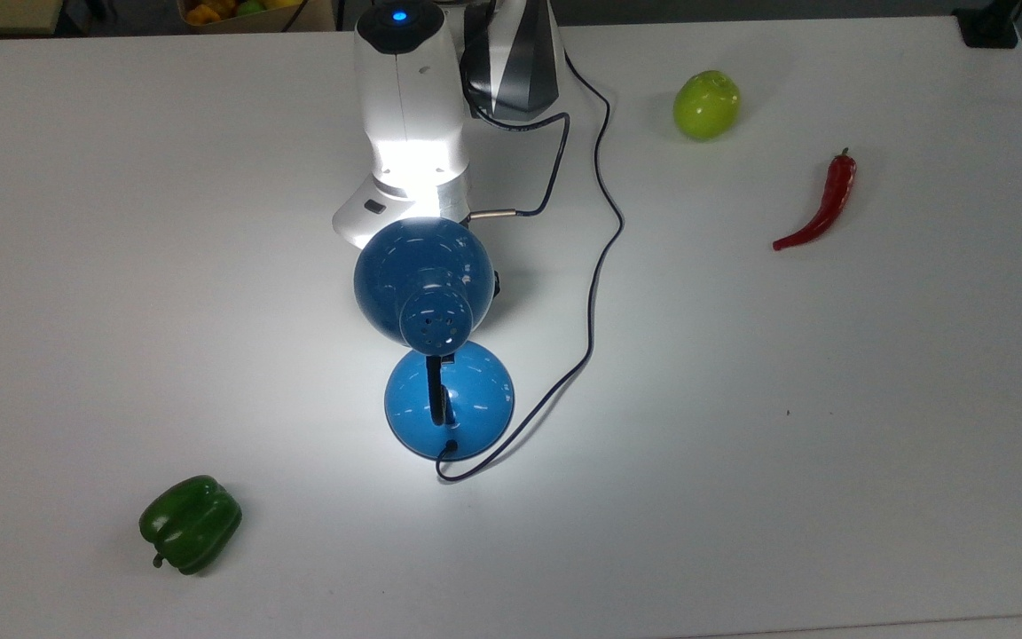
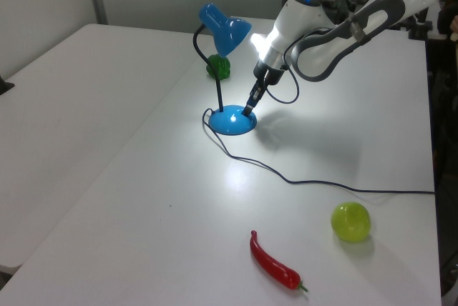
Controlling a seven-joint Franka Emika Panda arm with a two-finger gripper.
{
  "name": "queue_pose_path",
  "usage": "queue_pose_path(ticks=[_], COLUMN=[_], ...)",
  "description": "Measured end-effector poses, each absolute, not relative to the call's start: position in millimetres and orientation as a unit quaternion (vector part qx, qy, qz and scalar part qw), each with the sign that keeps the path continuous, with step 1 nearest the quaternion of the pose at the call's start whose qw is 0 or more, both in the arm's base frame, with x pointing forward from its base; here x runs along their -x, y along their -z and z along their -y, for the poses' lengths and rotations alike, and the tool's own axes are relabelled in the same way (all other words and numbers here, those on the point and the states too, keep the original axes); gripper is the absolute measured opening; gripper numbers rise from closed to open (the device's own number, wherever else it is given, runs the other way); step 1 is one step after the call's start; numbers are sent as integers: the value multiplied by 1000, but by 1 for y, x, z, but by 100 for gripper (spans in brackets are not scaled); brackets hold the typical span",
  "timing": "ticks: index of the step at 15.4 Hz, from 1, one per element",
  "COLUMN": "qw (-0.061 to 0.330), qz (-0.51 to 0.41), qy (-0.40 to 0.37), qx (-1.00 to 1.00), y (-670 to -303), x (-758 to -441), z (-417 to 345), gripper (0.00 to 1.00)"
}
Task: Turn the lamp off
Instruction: 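Lower the gripper onto the switch on the lamp base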
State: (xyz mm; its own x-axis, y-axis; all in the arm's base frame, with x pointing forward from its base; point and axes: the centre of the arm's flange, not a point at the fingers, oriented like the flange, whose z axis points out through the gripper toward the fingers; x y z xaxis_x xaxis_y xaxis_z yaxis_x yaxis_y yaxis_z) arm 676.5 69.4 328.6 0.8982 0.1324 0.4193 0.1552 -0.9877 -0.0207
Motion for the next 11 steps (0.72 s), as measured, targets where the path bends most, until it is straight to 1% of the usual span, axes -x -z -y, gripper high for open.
queue_pose_path(ticks=[11], qw=[25], qz=[77], qy=[211], qx=[974], y=[-325], x=[-676], z=[-70], gripper=[1])
